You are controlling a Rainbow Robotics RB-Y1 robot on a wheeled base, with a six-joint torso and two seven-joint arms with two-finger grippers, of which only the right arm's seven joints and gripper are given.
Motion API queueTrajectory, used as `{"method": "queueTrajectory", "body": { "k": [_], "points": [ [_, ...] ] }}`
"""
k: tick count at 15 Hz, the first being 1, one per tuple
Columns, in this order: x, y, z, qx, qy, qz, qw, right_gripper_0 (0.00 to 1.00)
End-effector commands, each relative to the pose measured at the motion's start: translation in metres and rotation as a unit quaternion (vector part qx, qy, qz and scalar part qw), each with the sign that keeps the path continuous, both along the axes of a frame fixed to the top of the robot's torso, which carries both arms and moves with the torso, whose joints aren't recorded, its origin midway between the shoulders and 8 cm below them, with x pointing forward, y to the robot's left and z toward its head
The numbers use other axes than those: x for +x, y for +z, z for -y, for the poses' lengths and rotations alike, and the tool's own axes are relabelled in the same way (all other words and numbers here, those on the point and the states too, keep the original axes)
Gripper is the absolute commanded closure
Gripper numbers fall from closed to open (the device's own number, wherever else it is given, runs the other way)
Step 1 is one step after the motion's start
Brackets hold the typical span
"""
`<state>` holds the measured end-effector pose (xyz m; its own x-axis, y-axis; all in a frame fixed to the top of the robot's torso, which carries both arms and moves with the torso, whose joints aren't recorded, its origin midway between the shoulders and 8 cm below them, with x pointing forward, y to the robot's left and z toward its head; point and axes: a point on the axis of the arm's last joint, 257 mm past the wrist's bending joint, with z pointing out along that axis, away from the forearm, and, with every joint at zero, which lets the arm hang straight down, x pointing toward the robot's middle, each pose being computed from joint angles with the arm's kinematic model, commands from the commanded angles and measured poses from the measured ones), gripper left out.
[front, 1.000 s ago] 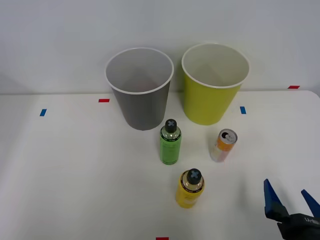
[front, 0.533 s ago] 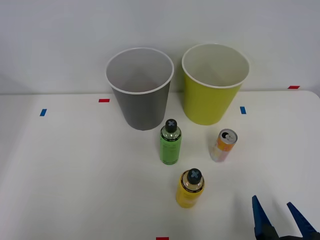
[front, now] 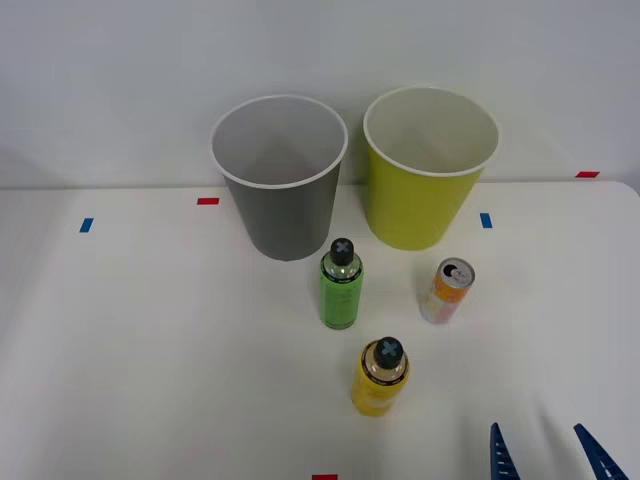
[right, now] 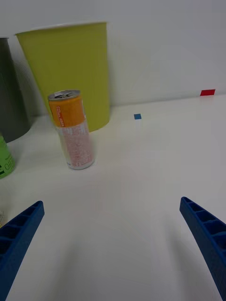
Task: Put cans in the gray bin, plastic bottles in the light green bin
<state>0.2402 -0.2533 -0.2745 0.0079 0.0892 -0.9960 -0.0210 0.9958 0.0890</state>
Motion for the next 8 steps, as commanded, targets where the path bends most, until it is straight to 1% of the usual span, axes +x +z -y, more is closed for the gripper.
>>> {"method": "queueTrajectory", "body": {
  "k": [1,3,5,7,8],
  "points": [
    [-0.012,0.013,-0.006,-0.021,-0.037,0.04,0.998,0.0],
    [-0.02,0.021,-0.006,-0.031,-0.062,0.056,0.996,0.0],
    [-0.025,0.023,-0.004,-0.05,-0.079,0.056,0.994,0.0],
    [-0.026,0.022,-0.005,-0.072,-0.077,0.053,0.993,0.0],
    [-0.026,0.021,-0.008,-0.077,-0.07,0.052,0.993,0.0]
  ]
}}
